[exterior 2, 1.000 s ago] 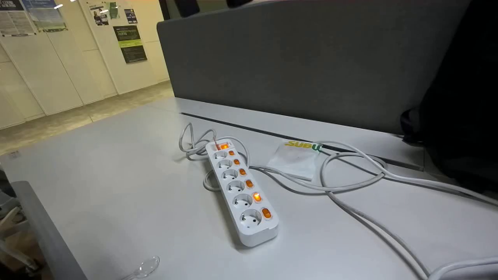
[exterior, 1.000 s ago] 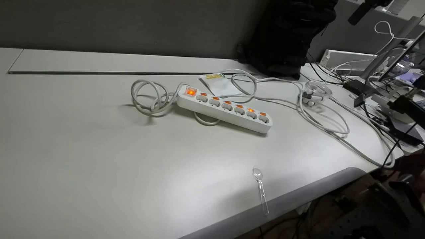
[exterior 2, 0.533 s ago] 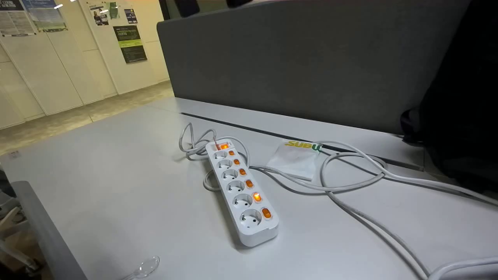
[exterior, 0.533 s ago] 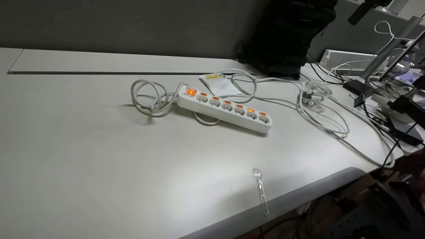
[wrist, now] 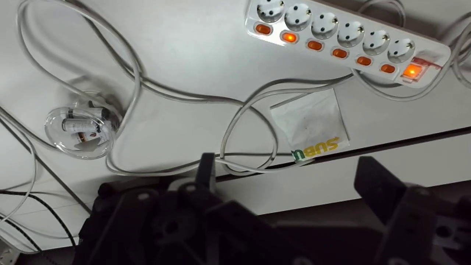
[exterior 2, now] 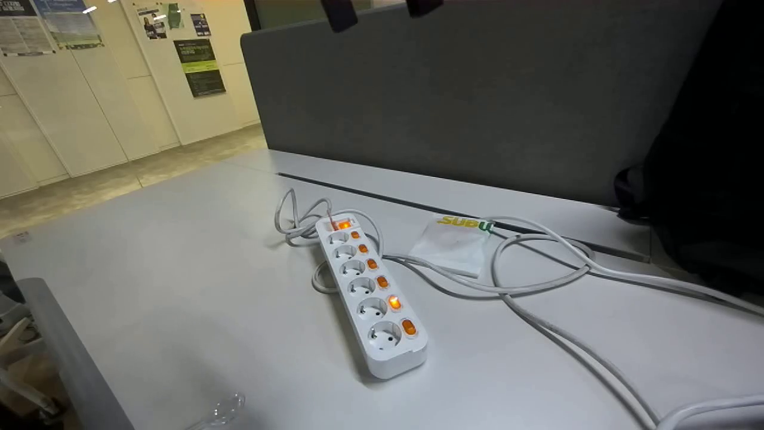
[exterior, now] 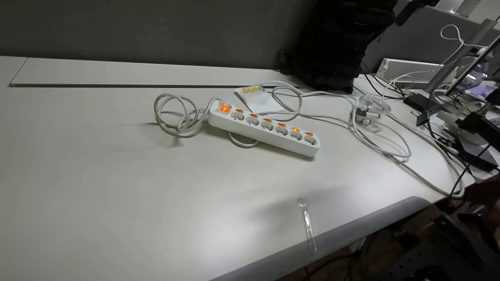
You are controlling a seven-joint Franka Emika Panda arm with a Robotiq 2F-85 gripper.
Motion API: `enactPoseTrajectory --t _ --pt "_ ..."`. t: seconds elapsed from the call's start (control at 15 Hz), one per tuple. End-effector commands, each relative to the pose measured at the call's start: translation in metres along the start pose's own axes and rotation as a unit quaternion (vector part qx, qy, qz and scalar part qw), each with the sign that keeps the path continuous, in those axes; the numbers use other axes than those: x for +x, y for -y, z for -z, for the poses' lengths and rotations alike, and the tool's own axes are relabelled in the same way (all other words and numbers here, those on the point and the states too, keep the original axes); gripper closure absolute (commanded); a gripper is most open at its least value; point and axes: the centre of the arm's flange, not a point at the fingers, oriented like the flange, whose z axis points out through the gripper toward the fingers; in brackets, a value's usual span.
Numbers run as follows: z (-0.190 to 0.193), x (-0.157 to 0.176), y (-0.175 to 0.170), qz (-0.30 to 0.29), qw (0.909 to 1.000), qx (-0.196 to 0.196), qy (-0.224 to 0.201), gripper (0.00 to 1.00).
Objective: Turn on the switch in the middle
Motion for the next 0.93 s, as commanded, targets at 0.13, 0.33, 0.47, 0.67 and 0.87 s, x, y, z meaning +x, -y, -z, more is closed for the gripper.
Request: enactPoseTrajectory --t 0.13,0.33,0.47,0.67,0.87 --pt "-0.048 0.068 0.024 -0.010 0.9986 -0.034 0.039 0.47" --pt "-0.082 0.088 0.045 -0.002 0.9965 -0.056 0.062 0.69" --pt "-0.110 0.095 0.060 0.006 0.9943 -0.071 0.080 0.81" --pt "-0.153 0.094 0.083 0.019 0.9900 -0.095 0.102 0.99" --pt "-0.190 0.087 0.105 0.033 0.9869 -0.100 0.122 1.00"
